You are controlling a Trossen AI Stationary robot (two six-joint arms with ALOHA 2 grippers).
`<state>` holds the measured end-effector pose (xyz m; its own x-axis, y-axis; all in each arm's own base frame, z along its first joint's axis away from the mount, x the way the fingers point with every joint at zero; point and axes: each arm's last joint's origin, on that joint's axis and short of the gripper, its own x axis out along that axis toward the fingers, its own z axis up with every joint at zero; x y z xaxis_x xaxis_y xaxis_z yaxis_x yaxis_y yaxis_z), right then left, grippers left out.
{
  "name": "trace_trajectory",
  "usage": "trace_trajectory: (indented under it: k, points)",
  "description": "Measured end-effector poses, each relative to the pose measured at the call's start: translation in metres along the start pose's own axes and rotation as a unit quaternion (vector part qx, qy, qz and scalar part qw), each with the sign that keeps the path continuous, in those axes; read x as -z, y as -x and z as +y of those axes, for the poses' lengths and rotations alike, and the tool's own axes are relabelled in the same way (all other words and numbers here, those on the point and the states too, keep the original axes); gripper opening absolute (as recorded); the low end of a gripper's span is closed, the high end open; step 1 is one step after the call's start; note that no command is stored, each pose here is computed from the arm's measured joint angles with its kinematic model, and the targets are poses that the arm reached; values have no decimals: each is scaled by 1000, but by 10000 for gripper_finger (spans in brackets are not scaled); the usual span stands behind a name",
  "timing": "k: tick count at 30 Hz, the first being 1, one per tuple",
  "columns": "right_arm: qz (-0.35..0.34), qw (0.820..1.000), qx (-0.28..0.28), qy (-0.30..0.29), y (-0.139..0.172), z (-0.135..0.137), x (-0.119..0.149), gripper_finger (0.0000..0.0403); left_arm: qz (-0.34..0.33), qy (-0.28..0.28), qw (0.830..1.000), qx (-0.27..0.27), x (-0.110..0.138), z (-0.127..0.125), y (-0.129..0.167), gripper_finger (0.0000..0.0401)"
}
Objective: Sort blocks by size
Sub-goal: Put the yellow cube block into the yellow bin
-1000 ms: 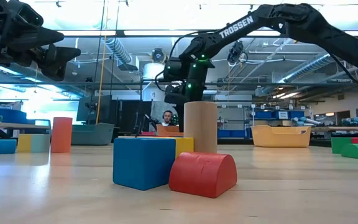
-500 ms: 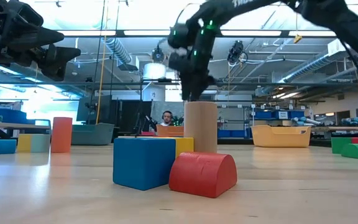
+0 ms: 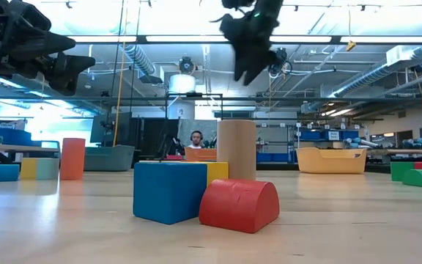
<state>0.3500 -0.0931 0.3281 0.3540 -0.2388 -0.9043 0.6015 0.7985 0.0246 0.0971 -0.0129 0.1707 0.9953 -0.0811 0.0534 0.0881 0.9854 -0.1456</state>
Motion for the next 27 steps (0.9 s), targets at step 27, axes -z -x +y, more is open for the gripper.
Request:
trace_trajectory:
  k: [27]
  points:
    - [35, 971, 5, -235, 36, -26, 217, 264, 0, 0, 1000, 0, 0, 0, 0, 231]
